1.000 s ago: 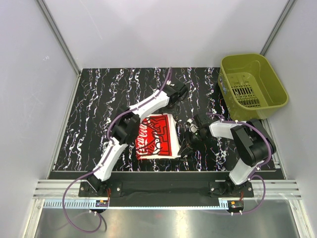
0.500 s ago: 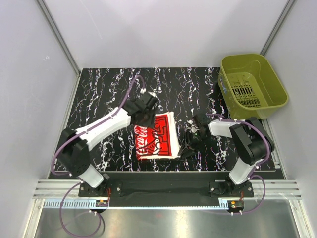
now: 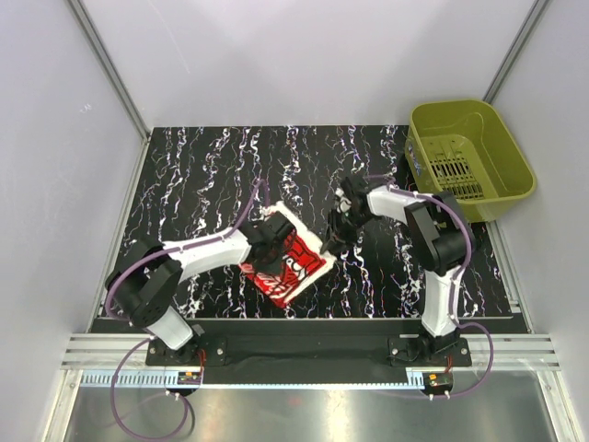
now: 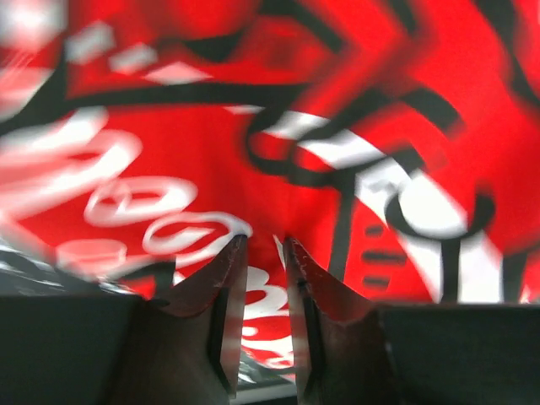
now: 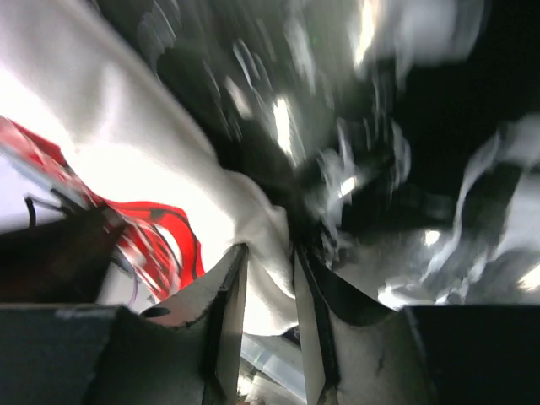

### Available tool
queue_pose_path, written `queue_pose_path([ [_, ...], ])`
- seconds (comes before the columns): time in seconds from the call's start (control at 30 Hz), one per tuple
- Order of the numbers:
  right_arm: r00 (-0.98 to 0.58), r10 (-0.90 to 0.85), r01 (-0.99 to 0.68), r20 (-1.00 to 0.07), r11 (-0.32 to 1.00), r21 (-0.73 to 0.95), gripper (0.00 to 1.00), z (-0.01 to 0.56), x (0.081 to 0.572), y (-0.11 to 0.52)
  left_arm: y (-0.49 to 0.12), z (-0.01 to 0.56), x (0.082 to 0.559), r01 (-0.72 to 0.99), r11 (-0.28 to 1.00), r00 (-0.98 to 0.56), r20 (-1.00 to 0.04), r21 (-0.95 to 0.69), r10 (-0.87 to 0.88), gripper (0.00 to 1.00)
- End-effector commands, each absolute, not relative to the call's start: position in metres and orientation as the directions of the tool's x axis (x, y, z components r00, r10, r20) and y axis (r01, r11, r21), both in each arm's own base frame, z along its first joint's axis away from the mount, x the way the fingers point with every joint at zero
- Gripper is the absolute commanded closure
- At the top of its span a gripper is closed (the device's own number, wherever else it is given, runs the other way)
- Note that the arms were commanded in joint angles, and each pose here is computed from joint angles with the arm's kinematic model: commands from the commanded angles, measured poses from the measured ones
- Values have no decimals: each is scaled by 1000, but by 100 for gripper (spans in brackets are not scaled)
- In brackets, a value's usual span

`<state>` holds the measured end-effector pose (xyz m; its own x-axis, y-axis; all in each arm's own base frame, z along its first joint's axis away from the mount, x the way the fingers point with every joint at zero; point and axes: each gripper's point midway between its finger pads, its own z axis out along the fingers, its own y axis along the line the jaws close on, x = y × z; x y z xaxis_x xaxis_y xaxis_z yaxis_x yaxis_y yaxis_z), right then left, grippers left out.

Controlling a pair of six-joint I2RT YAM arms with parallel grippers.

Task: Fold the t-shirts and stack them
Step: Fold the tshirt

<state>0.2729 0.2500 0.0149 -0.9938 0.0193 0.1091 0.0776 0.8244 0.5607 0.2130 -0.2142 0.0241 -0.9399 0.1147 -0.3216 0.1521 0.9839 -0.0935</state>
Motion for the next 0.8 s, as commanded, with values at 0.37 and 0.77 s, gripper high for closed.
queue_pose_path([
  [0.37,-985,-49,-117,-163,891,439,38,76,388,246,-314,109,199,256,898,-897,-435,-357,83,55],
  [0.77,-997,-15,-64,-71,642,764,43,117,260,260,-216,112,225,-4,879,-882,-413,-477,-228,42],
])
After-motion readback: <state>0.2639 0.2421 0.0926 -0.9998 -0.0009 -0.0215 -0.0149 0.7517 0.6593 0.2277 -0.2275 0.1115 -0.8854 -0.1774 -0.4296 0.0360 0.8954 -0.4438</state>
